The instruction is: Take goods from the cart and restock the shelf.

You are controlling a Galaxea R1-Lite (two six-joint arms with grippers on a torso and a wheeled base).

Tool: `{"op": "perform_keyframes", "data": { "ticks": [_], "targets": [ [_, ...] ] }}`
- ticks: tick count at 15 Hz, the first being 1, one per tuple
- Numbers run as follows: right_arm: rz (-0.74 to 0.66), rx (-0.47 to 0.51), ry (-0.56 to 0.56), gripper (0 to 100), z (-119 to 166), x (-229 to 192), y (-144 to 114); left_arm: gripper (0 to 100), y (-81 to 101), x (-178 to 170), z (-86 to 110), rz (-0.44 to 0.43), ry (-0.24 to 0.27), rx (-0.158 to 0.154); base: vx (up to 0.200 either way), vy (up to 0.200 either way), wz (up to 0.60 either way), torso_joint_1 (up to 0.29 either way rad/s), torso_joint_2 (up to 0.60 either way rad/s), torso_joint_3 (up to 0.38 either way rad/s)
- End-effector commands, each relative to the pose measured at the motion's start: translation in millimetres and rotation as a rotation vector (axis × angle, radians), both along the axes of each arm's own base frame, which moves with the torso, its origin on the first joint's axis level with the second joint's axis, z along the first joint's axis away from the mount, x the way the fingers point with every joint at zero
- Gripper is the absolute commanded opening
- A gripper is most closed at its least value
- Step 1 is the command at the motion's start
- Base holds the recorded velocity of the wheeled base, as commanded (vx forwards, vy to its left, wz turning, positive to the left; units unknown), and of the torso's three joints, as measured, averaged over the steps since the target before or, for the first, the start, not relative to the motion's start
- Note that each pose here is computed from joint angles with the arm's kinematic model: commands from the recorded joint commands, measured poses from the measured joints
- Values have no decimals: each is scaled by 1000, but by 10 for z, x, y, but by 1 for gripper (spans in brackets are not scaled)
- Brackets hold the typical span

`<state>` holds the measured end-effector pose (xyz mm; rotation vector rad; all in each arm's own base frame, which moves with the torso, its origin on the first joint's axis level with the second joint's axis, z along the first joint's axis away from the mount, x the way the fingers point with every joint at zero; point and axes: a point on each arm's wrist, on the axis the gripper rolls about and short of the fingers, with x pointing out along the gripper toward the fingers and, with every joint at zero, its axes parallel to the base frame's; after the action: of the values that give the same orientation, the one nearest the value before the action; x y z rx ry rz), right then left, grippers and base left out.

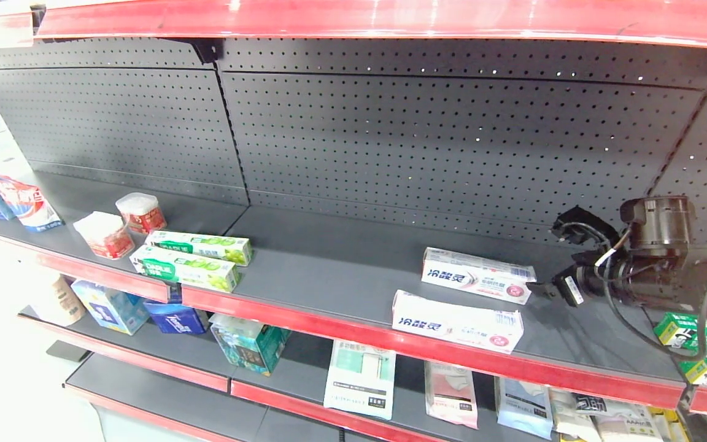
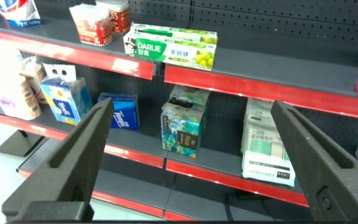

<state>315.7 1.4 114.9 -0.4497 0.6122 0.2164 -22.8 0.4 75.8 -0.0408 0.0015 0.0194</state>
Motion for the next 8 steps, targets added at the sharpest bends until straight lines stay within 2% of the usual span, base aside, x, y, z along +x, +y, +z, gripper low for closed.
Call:
{"op": "perform_keyframes", "data": {
  "ticks": [1, 8],
  "targets": [
    [2, 0, 22, 100, -67, 15, 5, 100, 0, 0, 0, 1, 0, -1, 0, 0, 0, 0, 0, 0],
    [-20, -12, 26, 100, -96, 58, -15, 100, 0, 0, 0, 1, 0, -1, 0, 0, 0, 0, 0, 0]
  ]
}}
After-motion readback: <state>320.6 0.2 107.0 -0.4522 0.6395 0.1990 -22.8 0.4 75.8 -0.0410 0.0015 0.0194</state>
